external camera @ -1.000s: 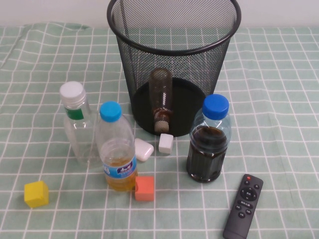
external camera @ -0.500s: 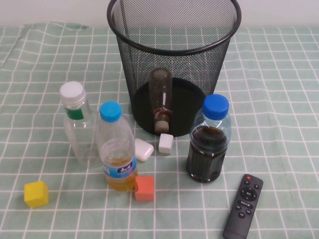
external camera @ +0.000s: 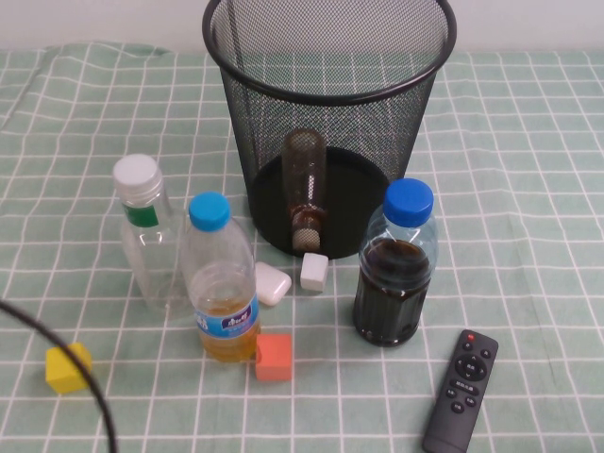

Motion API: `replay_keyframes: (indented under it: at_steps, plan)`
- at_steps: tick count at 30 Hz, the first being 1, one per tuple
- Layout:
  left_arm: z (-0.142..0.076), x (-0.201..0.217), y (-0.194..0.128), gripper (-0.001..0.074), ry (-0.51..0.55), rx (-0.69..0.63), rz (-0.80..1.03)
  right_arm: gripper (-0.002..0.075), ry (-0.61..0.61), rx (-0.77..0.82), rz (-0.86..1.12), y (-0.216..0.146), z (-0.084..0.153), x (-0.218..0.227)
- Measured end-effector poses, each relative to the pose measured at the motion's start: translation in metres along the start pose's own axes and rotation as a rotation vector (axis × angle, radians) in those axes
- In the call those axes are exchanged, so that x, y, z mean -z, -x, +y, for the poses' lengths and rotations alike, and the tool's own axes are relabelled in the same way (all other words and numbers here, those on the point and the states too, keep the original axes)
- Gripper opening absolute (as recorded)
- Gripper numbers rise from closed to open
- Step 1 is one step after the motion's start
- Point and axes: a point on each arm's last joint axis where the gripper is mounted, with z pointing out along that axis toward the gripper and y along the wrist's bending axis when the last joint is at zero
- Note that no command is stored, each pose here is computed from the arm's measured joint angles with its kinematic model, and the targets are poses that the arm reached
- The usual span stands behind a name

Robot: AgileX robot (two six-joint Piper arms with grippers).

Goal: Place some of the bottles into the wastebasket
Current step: Pick up a bottle from the table with left arm

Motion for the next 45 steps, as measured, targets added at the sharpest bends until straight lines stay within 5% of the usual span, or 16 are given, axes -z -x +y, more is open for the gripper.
replay_keyframes:
  at_steps: [10,22,30,33,39,42,45]
  plan:
    - [-0.023,-0.027,0.021,-0.0006,-0.253,-0.124,0.063,-0.0008,0.0,0.0,0.0,0.0,0.0,0.0]
    - [-0.025,-0.076,0.035,-0.0006,-0.281,-0.131,0.013,-0.0008,0.0,0.0,0.0,0.0,0.0,0.0]
    - [-0.036,-0.074,0.049,0.0007,-0.386,-0.307,-0.19,-0.0008,0.0,0.0,0.0,0.0,0.0,0.0]
    - [-0.037,-0.081,0.052,0.0113,-0.391,-0.346,-0.221,-0.0008,0.0,0.0,0.0,0.0,0.0,0.0]
    - [-0.026,-0.105,0.057,0.0531,-0.286,-0.192,-0.239,-0.0008,0.0,0.0,0.0,0.0,0.0,0.0]
    - [-0.019,-0.119,0.059,0.0615,-0.226,-0.057,-0.234,-0.0008,0.0,0.0,0.0,0.0,0.0,0.0]
    - [-0.018,-0.134,0.055,0.0636,-0.218,-0.066,-0.208,-0.0008,0.0,0.0,0.0,0.0,0.0,0.0]
